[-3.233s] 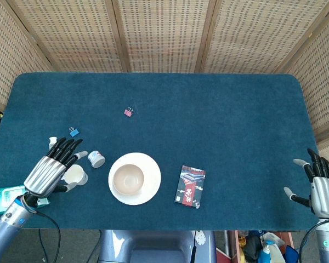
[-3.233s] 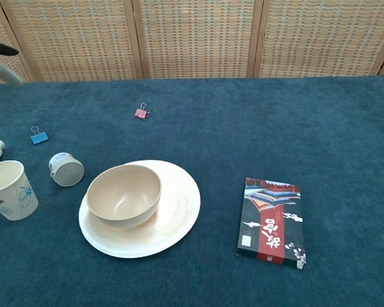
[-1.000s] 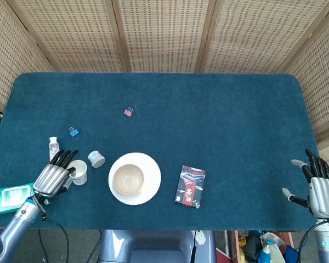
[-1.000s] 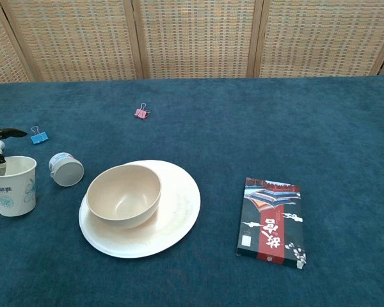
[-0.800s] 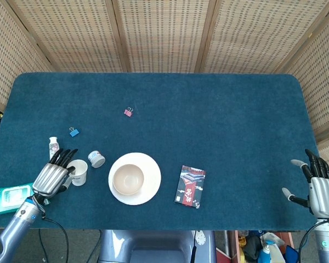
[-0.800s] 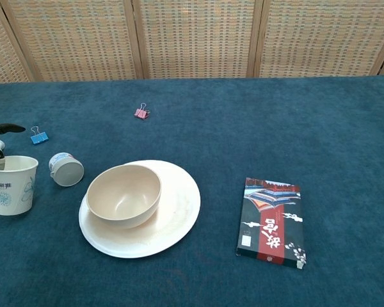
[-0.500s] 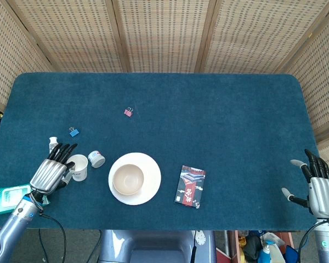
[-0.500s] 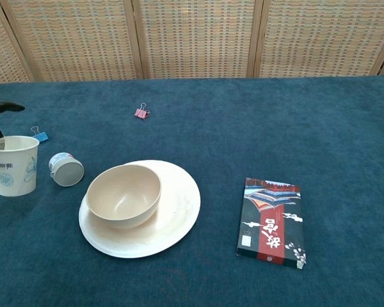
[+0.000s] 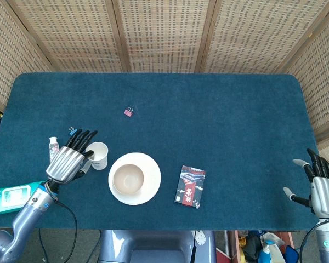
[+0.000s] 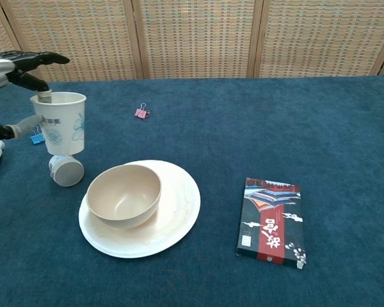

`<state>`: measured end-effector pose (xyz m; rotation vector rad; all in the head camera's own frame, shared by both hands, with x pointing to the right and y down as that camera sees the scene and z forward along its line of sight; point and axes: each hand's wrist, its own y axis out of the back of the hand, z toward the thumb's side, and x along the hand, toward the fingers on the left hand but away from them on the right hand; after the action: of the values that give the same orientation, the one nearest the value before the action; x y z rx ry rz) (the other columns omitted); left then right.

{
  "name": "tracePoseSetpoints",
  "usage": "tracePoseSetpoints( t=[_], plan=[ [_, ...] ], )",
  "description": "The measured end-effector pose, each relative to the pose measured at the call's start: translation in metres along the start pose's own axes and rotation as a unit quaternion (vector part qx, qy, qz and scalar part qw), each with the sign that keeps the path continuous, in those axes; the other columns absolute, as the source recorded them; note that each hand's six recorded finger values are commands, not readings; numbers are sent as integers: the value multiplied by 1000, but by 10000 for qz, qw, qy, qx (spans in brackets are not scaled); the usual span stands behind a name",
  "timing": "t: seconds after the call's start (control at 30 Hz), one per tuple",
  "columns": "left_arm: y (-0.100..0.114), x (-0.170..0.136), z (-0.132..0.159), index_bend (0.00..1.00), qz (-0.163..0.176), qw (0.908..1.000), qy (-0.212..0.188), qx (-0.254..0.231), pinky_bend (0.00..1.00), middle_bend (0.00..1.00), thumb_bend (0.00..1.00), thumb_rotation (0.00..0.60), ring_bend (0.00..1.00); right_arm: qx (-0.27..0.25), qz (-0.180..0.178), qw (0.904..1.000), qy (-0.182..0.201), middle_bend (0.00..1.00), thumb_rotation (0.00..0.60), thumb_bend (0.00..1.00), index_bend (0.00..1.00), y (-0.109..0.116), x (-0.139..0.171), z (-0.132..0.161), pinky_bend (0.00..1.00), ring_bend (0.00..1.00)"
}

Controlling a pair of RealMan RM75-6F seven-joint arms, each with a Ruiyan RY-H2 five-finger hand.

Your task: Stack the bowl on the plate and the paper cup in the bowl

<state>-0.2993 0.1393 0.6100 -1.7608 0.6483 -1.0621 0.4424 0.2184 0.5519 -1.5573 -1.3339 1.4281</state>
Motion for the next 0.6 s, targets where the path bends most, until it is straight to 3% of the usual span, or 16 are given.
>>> tracePoseSetpoints(
  t=[0.27, 0.6],
  plan=[
    [-2, 26, 56, 603, 10, 9987, -506, -53, 0, 9, 503, 600, 0, -77, -81, 9999, -72, 0, 600, 148, 223, 6, -1, -5, 0, 0],
    [-18, 34, 87, 603, -154, 9973, -709, -152, 0, 9, 503, 600, 0, -150, -165, 9997, -135, 0, 600, 148, 223, 11, -2, -10, 0, 0]
  ],
)
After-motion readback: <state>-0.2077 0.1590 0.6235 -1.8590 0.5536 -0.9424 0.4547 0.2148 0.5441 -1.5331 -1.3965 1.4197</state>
